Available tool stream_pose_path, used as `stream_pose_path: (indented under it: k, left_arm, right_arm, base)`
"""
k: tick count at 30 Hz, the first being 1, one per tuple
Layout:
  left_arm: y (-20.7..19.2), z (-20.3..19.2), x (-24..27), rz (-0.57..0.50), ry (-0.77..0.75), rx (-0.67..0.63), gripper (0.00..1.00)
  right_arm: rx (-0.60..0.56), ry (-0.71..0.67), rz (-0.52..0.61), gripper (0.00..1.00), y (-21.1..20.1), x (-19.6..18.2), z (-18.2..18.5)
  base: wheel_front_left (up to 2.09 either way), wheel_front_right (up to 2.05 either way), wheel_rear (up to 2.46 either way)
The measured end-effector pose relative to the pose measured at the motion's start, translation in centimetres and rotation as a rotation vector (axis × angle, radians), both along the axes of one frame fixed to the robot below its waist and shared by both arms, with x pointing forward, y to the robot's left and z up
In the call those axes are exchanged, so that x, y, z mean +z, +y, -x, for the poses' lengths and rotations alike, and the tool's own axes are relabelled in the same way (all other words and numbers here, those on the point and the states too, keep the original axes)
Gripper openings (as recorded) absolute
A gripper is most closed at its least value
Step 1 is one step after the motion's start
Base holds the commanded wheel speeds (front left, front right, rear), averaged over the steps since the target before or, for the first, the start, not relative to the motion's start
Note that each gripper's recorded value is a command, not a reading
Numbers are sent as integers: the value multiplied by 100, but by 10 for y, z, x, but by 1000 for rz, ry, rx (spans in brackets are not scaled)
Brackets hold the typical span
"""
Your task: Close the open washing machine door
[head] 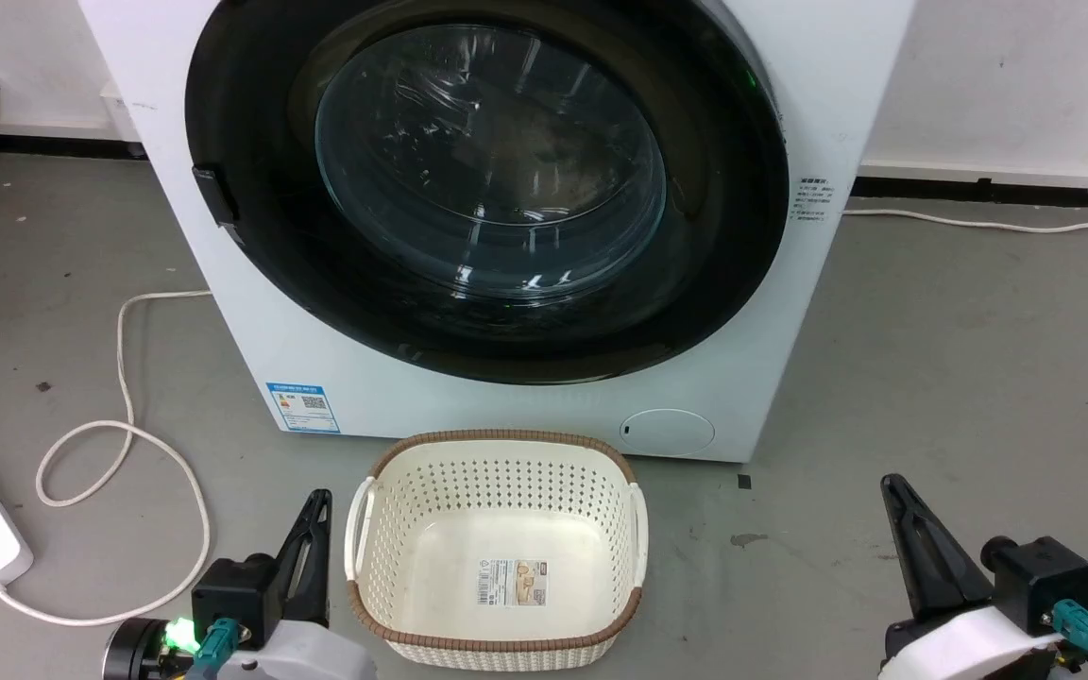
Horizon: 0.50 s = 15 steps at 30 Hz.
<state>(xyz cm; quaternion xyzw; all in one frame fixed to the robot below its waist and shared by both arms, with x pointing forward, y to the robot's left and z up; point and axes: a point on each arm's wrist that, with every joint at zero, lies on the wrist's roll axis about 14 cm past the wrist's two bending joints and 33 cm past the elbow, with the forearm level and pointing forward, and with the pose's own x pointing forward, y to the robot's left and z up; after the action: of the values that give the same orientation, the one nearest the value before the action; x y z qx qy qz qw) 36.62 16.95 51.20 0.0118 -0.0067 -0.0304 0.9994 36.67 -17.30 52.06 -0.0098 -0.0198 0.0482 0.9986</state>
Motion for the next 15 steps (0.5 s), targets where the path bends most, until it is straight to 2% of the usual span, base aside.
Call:
stream_pose_path:
  k: [15]
  left_arm:
    - [1, -1, 2, -5, 9, 13, 0]
  right_arm:
    - [9, 14, 12, 0, 3, 1, -1]
  base:
    - [0, 0, 0]
